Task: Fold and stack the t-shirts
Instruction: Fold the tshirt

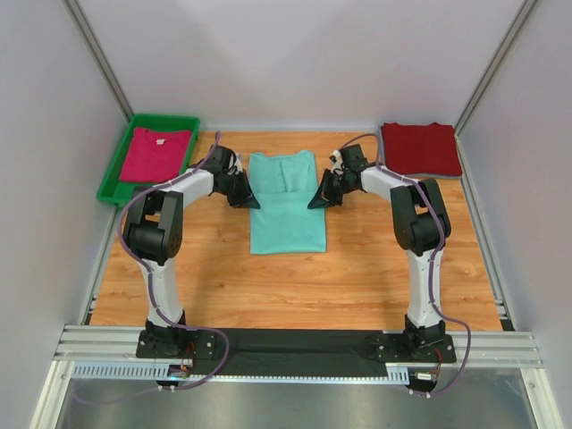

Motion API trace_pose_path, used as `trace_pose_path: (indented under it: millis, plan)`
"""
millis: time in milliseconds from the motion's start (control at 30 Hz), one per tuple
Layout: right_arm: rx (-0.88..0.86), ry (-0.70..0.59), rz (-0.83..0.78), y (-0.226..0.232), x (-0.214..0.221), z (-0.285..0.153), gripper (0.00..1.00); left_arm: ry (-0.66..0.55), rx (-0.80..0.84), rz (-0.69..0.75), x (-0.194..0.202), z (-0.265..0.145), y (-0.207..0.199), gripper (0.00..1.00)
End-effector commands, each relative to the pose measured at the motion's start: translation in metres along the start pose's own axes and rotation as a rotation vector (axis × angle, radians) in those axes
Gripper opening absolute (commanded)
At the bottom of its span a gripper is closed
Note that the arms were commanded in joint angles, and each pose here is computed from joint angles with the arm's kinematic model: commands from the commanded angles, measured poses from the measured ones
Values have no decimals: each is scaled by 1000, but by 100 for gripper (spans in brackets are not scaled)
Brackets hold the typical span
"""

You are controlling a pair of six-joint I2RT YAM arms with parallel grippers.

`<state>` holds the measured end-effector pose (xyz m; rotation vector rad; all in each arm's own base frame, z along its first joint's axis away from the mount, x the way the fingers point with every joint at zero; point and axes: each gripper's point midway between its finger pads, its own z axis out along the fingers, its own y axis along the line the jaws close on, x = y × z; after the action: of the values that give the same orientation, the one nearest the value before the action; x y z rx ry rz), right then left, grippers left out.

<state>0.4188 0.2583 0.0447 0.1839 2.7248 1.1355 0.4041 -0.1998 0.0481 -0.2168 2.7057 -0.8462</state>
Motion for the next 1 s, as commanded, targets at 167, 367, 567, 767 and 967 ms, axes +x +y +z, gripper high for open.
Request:
trace_pose_path:
  millis: [167,367,567,767,967]
  plan:
    - [-93,-98,55,0,-53,-11,3,-55,86,-12,-37,13,3,3]
    - [-84,-123,93,-20,-70,-20,3,-39,40,-46,-39,21,28,2]
    - [-57,-112,70,-28,-80,-24,3,-38,137,-18,-42,9,8,9]
    - [-82,-135,14,1,-82,-46,4,-97,196,-2,-46,-31,-24,20]
    - [-109,-96,-6,14,-56,-42,7,-63,217,-21,-24,-31,-31,23]
